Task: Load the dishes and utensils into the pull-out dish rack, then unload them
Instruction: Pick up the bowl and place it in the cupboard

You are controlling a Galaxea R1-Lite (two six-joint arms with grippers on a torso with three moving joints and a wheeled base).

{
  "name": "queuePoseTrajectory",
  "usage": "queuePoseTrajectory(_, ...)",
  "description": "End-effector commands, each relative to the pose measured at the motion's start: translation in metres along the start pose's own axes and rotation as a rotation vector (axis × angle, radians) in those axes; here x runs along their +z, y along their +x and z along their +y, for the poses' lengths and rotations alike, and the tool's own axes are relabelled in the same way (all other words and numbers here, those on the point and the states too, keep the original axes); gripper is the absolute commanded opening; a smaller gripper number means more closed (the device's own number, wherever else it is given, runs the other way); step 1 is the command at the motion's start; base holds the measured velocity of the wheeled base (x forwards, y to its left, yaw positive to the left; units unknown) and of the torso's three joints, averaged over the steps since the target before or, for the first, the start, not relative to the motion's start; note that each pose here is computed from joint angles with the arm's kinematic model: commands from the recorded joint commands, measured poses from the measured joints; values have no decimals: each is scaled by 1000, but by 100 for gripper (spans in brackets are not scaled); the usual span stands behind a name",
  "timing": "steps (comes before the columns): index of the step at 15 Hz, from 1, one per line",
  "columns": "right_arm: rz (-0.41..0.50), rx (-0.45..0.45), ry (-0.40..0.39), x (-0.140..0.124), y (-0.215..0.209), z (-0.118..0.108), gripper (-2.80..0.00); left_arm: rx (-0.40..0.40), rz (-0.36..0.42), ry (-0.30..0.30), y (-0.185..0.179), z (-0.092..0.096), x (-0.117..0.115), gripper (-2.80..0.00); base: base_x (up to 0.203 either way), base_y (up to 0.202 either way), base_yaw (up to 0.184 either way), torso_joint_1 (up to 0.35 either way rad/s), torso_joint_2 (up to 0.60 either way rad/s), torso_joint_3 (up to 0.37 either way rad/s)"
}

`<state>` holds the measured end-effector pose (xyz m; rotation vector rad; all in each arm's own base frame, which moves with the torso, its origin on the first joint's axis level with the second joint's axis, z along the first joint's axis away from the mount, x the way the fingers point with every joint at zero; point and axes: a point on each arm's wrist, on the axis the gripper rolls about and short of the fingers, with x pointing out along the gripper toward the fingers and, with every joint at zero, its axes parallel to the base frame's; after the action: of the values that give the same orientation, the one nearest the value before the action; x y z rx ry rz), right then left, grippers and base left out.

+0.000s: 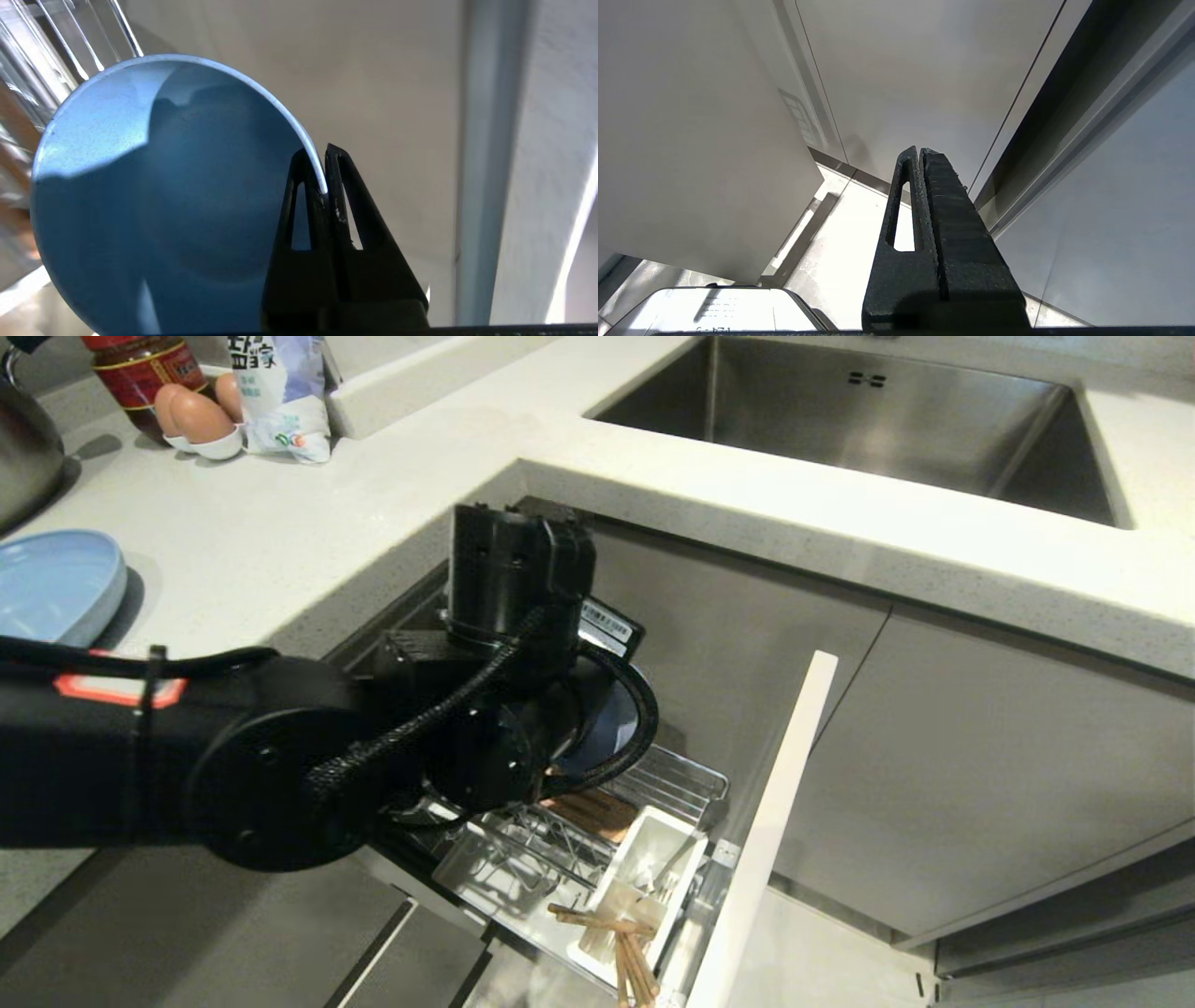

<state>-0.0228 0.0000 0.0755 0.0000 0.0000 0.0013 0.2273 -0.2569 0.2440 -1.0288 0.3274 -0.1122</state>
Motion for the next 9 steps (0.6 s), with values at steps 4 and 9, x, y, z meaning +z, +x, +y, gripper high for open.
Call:
queuePoseTrajectory(4,0,0,0,0,0,0,-280,-42,-71,-109,33,17,-22,-280,0,0,0,0,0,0)
queuePoseTrajectory(9,0,0,0,0,0,0,-280,-76,-99,-141,54,41,-39,-280,0,0,0,0,0,0)
